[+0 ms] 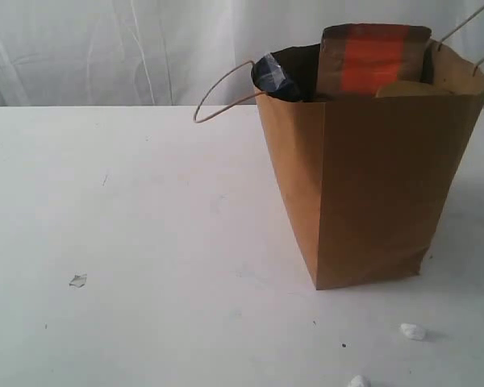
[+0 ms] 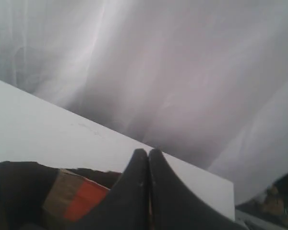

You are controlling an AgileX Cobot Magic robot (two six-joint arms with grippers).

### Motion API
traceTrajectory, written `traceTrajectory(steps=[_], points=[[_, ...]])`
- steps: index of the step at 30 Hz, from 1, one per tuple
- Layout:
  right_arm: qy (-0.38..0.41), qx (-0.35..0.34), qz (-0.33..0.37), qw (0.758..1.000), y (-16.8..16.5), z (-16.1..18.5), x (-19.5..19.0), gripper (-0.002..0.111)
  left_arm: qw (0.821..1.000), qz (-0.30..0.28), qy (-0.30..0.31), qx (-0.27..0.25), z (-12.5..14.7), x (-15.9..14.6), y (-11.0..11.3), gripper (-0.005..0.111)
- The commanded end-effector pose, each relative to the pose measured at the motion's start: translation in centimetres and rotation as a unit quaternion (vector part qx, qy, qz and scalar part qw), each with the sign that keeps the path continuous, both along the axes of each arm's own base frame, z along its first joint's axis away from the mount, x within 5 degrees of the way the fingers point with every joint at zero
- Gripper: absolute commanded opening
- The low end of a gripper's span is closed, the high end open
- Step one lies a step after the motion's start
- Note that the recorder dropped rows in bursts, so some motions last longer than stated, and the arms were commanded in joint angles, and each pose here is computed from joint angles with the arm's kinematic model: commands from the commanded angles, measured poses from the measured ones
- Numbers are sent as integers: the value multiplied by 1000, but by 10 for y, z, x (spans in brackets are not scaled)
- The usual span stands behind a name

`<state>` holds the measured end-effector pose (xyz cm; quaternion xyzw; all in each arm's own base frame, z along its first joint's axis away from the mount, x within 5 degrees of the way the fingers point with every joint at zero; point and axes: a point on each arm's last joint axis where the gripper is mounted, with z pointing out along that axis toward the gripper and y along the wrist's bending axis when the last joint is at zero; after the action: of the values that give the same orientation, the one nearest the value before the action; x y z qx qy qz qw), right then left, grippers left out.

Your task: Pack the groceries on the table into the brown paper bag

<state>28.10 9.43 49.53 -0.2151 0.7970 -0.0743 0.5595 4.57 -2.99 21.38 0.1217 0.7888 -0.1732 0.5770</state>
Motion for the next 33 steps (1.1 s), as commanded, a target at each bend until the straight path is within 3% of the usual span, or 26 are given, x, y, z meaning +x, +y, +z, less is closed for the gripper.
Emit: traceTrajectory(steps=[1,9,13,15,17,19,22,23,26,28,30,33], points=[[24,15,-85,996,-43,7,-15,0,1000,-3,0,-6,-1,-1,0,0],[67,15,-223,972,-116,-17,-47,0,1000,-3,0,-6,-1,-1,0,0],[126,33,-304,944,-151,-58,-60,0,1000,-3,0,-6,-1,-1,0,0],[200,59,-344,915,-168,-100,-68,0,1000,-3,0,-6,-1,-1,0,0],[318,84,-318,889,-162,-146,-77,0,1000,-3,0,-6,-1,-1,0,0],[403,135,-233,875,-141,-180,-83,0,1000,-3,0,-6,-1,-1,0,0],[456,245,-40,855,-101,-222,-91,0,1000,-3,0,-6,-1,-1,0,0],[469,241,-6,850,-92,-237,-96,0,1000,-3,0,-6,-1,-1,0,0],[492,210,10,845,-80,-264,-107,0,1000,-3,0,-6,-1,-1,0,0],[480,168,60,859,-67,-272,-109,3,1000,-3,0,-6,-1,-1,0,0],[449,116,112,879,-55,-274,-106,14,1000,-3,0,-6,-1,-1,0,0],[409,65,112,903,-51,-282,-93,32,1000,-3,0,-6,-1,-1,0,0]])
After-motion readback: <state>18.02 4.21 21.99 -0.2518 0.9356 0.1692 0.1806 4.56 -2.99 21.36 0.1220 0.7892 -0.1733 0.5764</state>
